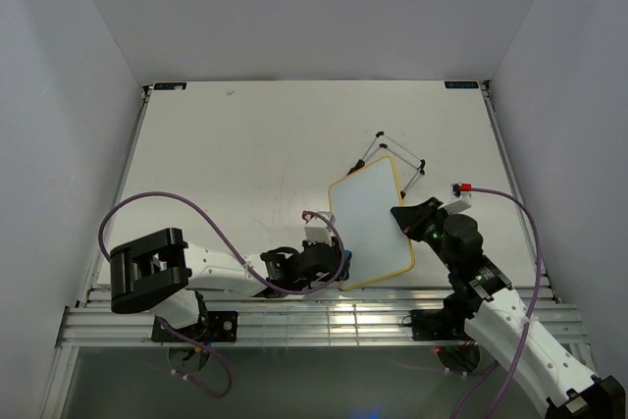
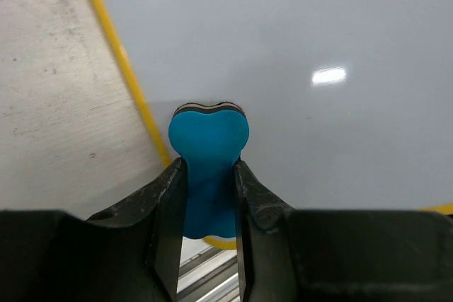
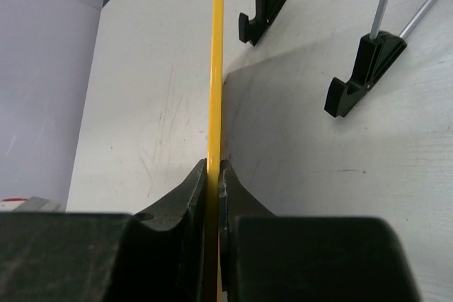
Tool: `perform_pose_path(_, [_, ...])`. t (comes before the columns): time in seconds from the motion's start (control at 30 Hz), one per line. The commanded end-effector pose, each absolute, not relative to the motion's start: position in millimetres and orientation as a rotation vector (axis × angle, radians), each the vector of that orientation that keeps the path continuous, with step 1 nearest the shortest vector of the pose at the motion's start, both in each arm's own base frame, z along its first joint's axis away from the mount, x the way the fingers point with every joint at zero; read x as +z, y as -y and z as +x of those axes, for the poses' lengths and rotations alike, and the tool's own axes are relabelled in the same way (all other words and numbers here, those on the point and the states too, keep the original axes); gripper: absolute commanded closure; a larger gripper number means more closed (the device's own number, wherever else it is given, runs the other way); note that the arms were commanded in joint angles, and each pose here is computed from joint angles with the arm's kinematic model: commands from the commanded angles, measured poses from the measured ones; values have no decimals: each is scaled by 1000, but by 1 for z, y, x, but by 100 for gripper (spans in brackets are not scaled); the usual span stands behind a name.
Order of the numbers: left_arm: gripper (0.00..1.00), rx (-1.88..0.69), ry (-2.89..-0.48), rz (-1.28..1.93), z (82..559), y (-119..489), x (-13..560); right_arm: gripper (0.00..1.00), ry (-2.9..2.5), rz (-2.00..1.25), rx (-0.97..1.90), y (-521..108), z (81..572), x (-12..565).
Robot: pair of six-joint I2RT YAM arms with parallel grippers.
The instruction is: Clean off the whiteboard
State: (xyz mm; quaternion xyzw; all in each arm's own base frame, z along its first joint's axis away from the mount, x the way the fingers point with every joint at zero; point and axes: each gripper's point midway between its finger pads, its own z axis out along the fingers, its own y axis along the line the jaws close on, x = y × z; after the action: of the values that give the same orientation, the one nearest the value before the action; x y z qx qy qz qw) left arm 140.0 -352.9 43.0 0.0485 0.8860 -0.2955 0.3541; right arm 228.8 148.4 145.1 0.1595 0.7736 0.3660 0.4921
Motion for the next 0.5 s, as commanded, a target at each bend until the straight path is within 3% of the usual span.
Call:
perform_pose_path(0.0, [100,-814,-2209,192,141,369,89,92,-1900,324,979,-164,217,141])
perform_pose_path(0.2, [100,-808,-2080,167,157,362,125,92,-1878,299,970,-162,217,147])
perform_pose_path(0.47, [100,-732,-2105,201,159,358,125,92,-1862,280,980,-164,216,154])
